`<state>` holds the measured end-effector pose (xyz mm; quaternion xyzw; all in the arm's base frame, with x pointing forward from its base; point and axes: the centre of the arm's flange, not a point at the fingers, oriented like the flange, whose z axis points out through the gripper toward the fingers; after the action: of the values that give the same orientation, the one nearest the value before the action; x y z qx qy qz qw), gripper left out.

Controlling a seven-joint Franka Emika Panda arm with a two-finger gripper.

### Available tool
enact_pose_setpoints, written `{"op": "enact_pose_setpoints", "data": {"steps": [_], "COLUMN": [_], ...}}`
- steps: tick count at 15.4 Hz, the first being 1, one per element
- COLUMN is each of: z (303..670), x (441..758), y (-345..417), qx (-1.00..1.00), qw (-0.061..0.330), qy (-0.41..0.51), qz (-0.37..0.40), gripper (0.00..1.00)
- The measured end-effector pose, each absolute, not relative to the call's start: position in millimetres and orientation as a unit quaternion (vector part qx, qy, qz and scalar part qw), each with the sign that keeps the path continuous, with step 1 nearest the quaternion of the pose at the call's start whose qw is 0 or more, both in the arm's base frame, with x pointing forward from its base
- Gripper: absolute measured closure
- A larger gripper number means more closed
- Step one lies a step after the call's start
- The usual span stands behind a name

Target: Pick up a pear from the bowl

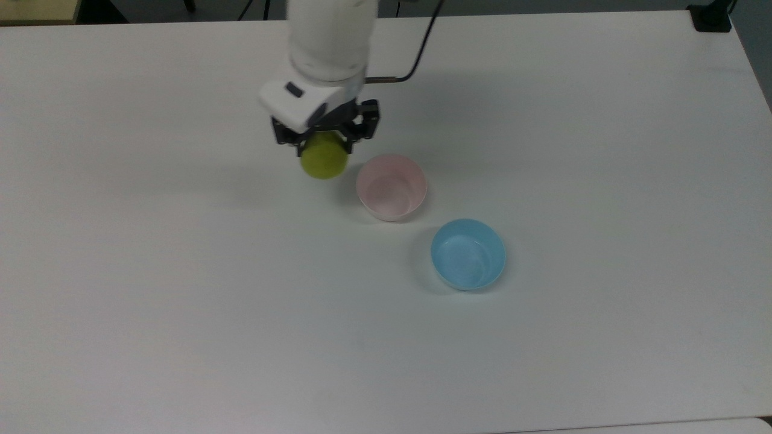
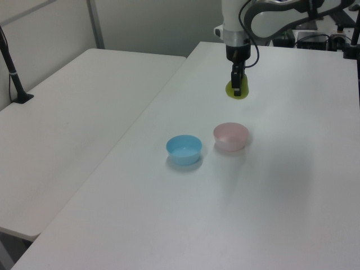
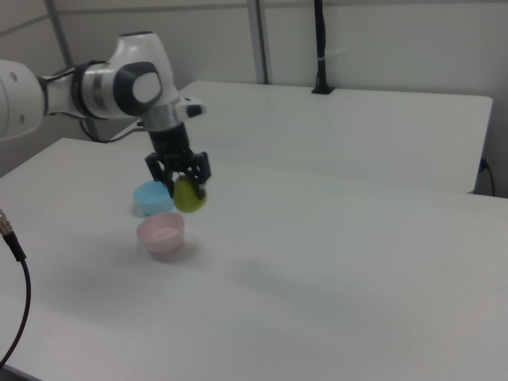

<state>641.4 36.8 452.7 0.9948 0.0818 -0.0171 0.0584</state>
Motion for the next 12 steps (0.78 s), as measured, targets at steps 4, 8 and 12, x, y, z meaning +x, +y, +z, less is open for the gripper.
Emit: {"op": "enact_pose_setpoints", "data": {"steps": [4,8,12], "z": [431,381,333], "x": [645,656,666], "y": [-17,-20,-12], "qx": [0.995,0.994,0.992], "qw": [0.056,0.056,0.06], "qy": [0.074,0.079,0.089], "qz": [-0.039,-0.054,-0.063], "gripper": [0.27,0.27,0.27]}}
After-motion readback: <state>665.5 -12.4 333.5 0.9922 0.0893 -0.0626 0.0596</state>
